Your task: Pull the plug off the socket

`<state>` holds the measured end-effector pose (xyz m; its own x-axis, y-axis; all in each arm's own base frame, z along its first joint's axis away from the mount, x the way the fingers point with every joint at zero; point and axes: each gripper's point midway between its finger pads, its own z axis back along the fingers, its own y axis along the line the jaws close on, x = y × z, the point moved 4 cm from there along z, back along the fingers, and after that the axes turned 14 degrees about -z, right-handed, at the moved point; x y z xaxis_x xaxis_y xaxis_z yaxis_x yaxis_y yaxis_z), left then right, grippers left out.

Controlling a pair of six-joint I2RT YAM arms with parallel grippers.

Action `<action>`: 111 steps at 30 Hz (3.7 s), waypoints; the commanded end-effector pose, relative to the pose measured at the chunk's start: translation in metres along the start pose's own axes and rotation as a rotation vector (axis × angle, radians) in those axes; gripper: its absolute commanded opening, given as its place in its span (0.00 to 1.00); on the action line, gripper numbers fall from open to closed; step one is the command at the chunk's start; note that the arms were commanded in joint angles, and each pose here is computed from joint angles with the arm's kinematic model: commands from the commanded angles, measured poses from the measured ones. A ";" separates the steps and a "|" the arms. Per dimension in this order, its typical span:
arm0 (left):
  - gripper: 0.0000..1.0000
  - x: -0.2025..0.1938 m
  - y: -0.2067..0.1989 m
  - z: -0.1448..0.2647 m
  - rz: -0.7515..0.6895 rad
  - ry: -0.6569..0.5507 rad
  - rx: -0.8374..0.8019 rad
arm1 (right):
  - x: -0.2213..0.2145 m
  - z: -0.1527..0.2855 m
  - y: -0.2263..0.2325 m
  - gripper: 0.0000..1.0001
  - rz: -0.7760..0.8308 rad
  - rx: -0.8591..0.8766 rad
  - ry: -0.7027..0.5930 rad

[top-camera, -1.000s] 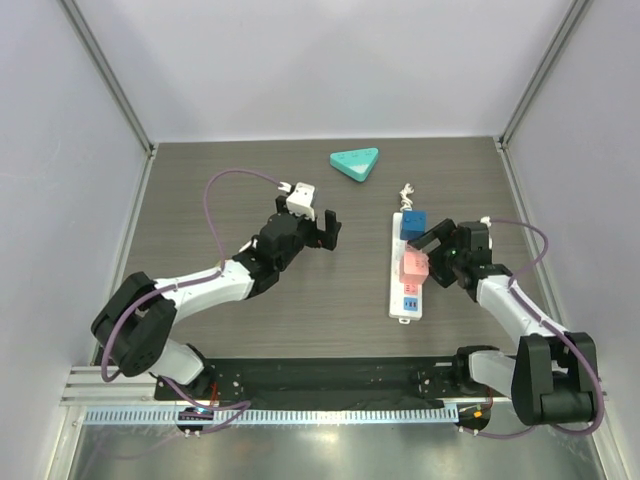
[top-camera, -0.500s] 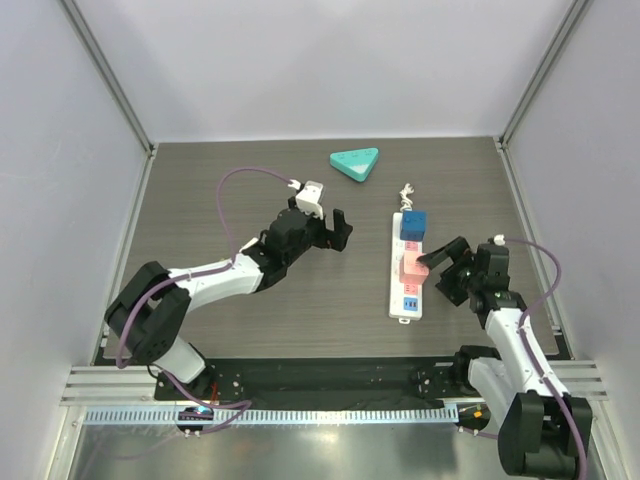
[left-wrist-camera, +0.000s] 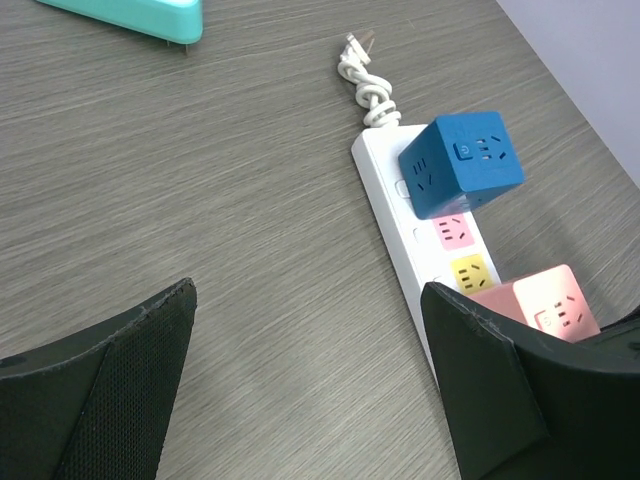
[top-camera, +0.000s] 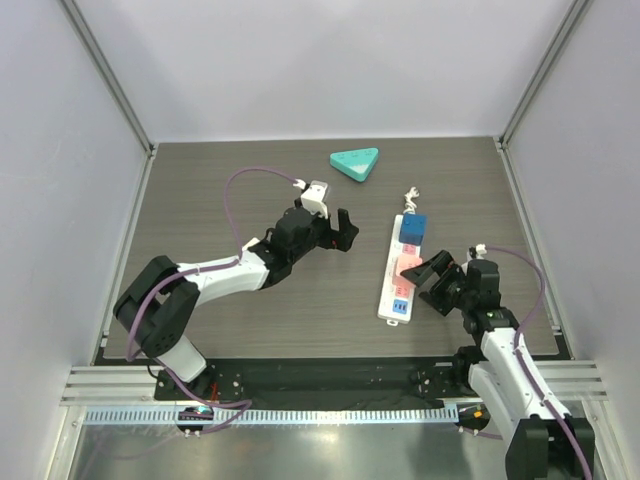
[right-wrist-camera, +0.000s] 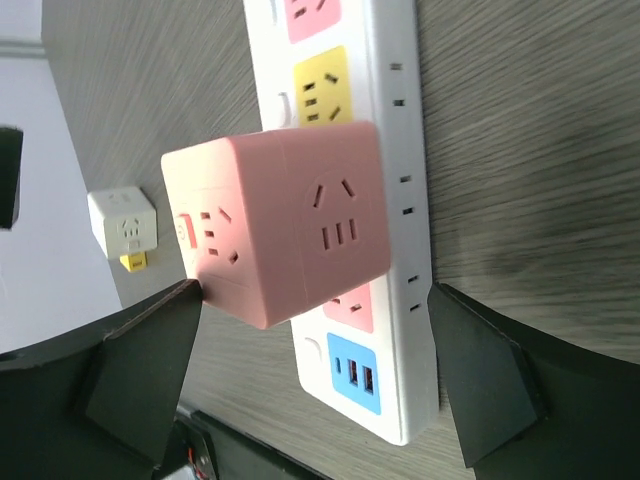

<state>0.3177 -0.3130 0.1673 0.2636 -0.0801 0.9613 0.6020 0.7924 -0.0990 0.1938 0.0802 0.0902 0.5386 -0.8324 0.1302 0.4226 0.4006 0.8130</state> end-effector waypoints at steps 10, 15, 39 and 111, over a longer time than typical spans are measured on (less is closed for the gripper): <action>0.93 0.021 -0.002 -0.006 -0.036 -0.030 0.004 | -0.045 -0.034 0.027 0.99 0.127 0.070 0.155; 0.89 0.021 -0.005 -0.005 -0.061 -0.025 -0.021 | -0.041 -0.032 0.035 0.99 0.162 0.030 0.155; 1.00 -0.002 -0.115 -0.013 -0.322 0.033 -0.122 | 0.130 0.038 0.131 0.96 0.093 -0.133 -0.672; 0.00 -0.015 -0.133 -0.009 -0.130 0.113 -0.211 | 0.025 -0.034 0.035 0.79 0.071 0.131 -0.125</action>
<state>0.2407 -0.4099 0.1181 0.2650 -0.4204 0.8678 0.7575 0.6476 0.0824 0.2368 0.0792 0.0890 0.4820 -0.8356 0.2636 0.3694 0.4666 0.8036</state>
